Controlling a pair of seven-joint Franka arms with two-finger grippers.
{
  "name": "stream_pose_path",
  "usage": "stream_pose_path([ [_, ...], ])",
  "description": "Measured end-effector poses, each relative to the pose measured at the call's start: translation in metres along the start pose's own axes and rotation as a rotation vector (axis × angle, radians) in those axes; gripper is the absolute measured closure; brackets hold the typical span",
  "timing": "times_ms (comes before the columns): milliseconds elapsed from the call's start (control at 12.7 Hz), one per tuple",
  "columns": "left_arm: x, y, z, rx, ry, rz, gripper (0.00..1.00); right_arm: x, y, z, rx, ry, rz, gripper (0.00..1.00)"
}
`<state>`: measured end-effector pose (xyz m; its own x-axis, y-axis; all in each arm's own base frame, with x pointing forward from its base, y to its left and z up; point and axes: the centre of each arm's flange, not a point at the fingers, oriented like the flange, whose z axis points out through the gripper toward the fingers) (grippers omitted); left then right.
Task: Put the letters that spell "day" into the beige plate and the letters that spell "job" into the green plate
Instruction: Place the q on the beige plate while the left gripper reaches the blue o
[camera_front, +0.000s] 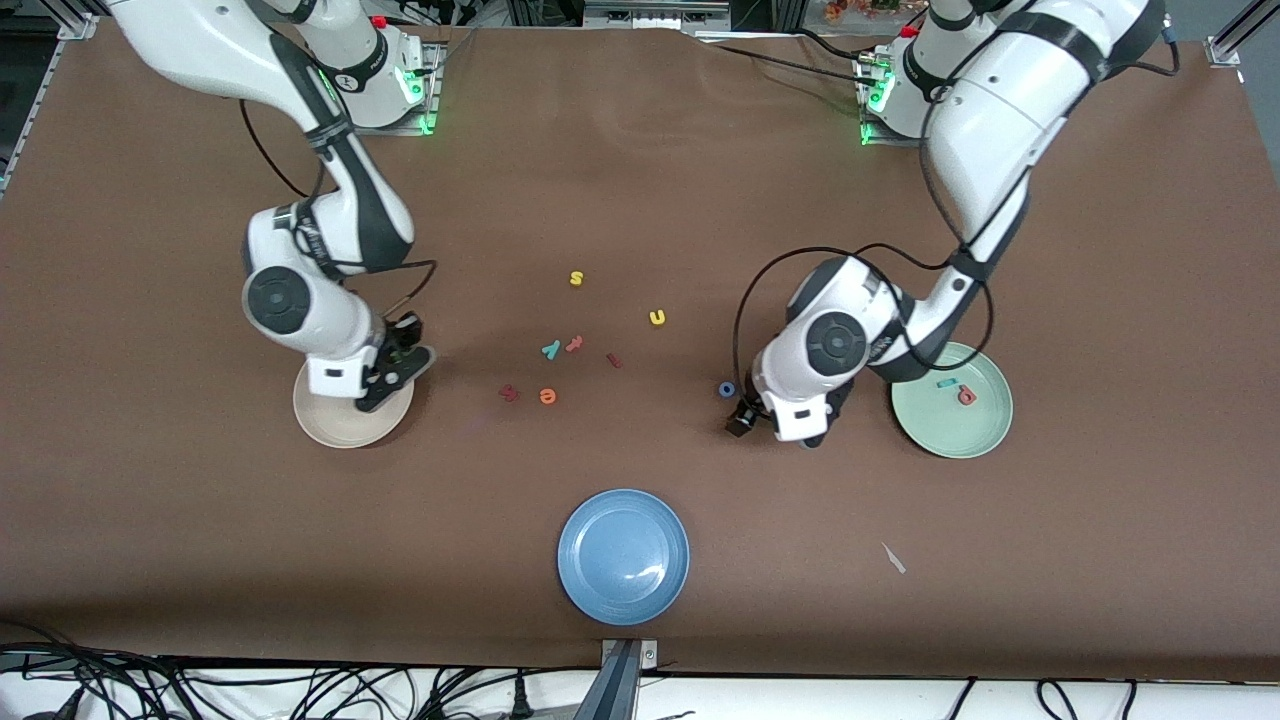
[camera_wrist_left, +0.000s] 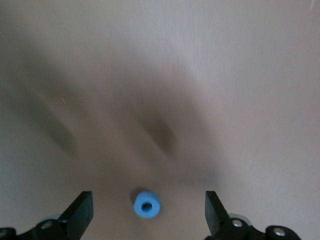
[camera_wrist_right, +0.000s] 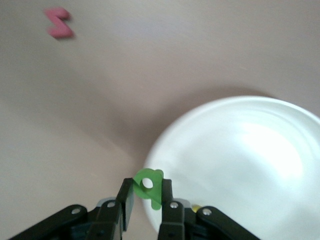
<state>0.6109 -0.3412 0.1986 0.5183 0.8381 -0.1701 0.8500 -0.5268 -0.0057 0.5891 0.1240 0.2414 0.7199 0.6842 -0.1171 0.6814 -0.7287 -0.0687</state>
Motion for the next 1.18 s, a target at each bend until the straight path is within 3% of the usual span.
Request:
stream_pose_path([
  [157, -0.018, 0.001, 0.006, 0.005, 0.009, 0.017, 0.19, -0.016, 0.027, 0.003, 0.002, -0.002, -0.020, 0.73],
  [236, -0.019, 0.001, 0.006, 0.005, 0.011, 0.018, 0.30, -0.019, 0.031, 0.006, 0.005, -0.005, -0.021, 0.67],
  [472, -0.016, 0.000, 0.010, 0.012, 0.013, 0.017, 0.37, -0.015, 0.027, 0.011, 0.012, -0.009, -0.029, 0.37],
  [708, -0.016, -0.003, 0.027, 0.036, 0.008, 0.020, 0.40, -0.001, 0.010, 0.007, 0.023, 0.009, 0.021, 0.37],
  [1022, -0.016, -0.003, 0.030, 0.038, 0.006, 0.019, 0.46, 0.051, -0.074, -0.009, 0.052, 0.046, 0.173, 0.36],
  [1180, -0.016, -0.002, 0.028, 0.033, 0.006, 0.021, 0.70, 0.072, -0.113, -0.014, 0.057, 0.057, 0.249, 0.36],
])
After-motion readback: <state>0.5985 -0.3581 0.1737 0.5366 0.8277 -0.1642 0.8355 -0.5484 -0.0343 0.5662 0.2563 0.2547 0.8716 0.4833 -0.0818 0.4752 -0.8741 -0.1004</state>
